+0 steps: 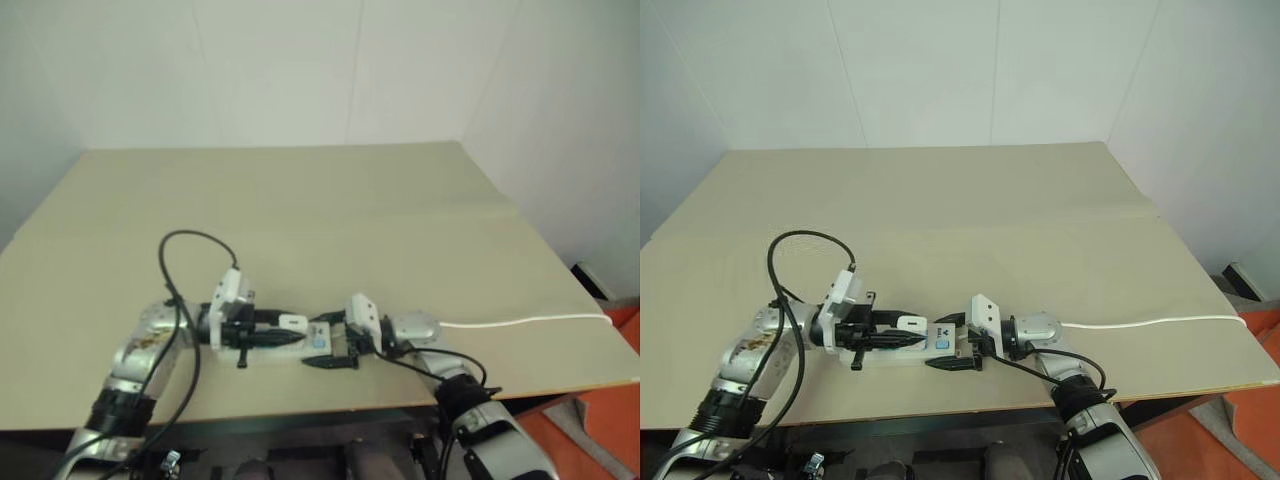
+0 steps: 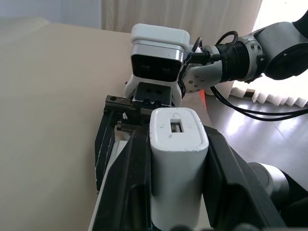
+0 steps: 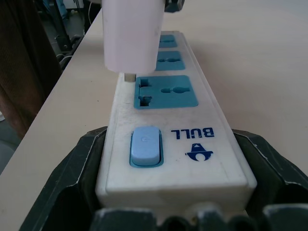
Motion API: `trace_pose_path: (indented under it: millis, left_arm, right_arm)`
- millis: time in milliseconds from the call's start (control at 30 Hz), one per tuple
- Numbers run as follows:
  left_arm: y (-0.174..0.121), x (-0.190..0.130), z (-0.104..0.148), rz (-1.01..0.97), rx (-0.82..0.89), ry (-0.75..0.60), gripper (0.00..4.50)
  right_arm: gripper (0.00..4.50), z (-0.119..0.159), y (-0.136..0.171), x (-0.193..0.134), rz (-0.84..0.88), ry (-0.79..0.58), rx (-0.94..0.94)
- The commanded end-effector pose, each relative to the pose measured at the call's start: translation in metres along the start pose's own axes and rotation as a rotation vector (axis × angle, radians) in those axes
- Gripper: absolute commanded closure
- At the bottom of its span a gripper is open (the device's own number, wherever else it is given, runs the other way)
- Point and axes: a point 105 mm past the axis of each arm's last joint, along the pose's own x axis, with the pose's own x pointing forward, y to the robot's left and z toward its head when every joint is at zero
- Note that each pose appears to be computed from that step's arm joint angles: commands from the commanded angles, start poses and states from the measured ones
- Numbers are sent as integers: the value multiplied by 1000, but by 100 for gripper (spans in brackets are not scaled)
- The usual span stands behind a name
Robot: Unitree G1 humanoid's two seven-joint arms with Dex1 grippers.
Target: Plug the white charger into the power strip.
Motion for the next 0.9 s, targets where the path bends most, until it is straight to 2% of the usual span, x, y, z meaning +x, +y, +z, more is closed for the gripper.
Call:
trace_pose_path:
  millis: [33, 633, 800, 900]
  left_arm:
    - [6, 2, 3, 16, 42, -1, 349]
    - [12, -8, -12, 28, 15, 52, 349]
    - [9, -37, -40, 35, -29, 208, 349]
    - [11, -48, -48, 54, -41, 261, 349]
  right_arm:
    - [108, -19, 7, 2, -4, 62, 55]
    - [108, -17, 7, 1, -13, 60, 54]
    - [108, -18, 7, 0, -15, 65, 54]
    - [108, -18, 6, 0, -13, 67, 54]
